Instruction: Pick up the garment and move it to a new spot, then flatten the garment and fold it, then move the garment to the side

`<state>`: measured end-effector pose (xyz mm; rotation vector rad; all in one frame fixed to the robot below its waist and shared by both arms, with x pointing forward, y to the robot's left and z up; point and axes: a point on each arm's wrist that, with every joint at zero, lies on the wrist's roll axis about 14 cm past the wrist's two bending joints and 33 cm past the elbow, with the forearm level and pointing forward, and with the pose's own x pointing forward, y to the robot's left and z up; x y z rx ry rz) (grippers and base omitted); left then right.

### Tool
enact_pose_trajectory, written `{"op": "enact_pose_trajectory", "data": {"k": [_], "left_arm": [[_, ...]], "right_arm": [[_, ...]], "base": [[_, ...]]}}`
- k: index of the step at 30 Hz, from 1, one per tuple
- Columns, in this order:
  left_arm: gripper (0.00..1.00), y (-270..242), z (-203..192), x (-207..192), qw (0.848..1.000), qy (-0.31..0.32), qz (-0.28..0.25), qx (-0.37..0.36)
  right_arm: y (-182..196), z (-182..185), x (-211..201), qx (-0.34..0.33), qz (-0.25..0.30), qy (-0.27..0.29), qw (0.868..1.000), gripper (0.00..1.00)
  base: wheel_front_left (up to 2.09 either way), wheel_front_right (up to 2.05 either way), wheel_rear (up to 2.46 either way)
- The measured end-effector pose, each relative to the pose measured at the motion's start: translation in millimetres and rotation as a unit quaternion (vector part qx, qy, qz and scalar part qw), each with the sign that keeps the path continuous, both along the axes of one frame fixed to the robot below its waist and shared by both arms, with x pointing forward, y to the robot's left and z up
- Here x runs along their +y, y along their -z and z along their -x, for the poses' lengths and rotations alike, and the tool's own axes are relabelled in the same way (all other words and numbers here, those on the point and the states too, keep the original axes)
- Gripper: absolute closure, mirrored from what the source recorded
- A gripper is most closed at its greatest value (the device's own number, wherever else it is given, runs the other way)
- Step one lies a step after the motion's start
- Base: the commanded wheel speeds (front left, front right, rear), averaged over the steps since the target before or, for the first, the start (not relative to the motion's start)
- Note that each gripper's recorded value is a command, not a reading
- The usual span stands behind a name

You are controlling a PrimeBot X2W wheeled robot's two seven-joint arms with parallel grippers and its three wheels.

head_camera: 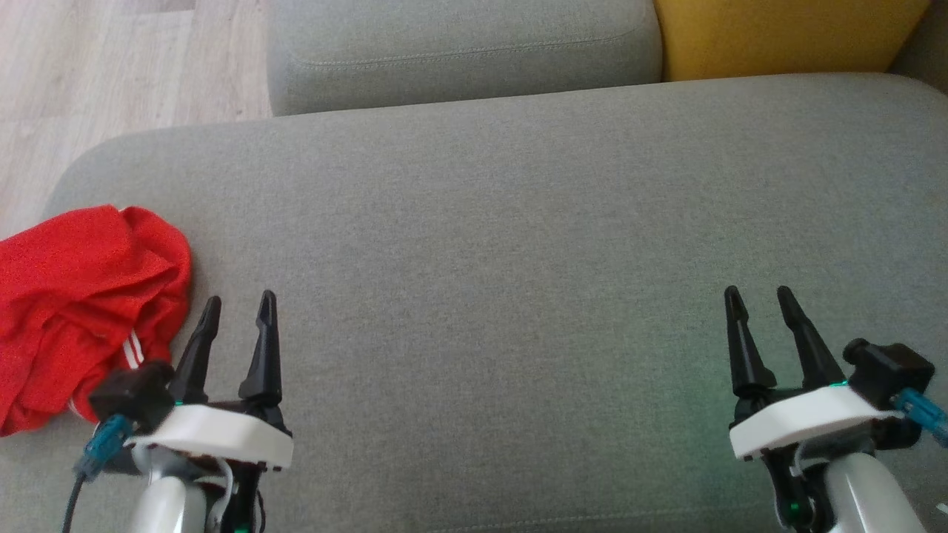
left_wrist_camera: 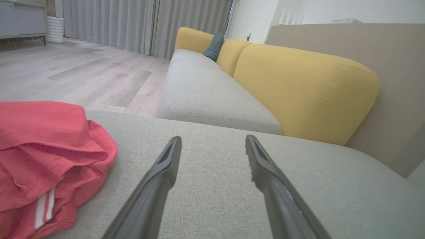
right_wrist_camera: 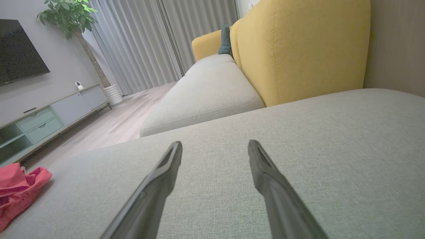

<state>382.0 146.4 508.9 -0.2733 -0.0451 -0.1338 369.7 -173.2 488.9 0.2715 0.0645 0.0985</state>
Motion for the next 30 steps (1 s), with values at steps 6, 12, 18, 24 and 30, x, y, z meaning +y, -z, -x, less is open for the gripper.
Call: {"op": "enact_pose_trajectory", "data": {"k": [6, 12, 18, 24, 30], "left_arm": [[0.0, 1, 1, -1, 0.999, 0.002, -0.034, -0.007], [0.0, 8, 3, 1, 0.998, -0.001, -0.057, -0.002], [0.0, 14, 4, 2, 0.998, -0.002, -0.07, 0.001], [0.0, 21, 6, 4, 0.997, -0.004, -0.071, 0.012], [0.0, 25, 6, 6, 0.998, -0.008, -0.065, 0.02]], "right_arm": [[4, 1, 3, -0.001, 0.034, -0.009, 0.999, 0.0], [1, -2, 8, -0.011, 0.065, -0.019, 0.998, 0.0], [-2, -3, 10, -0.023, 0.085, -0.024, 0.996, 0.0], [1, -3, 10, -0.017, 0.081, -0.022, 0.996, 0.0], [2, -3, 6, -0.014, 0.071, -0.014, 0.997, 0.0]], "base": [[0.0, 0.0, 0.0], [0.0, 0.0, 0.0], [0.0, 0.0, 0.0], [0.0, 0.0, 0.0], [0.0, 0.0, 0.0]]}}
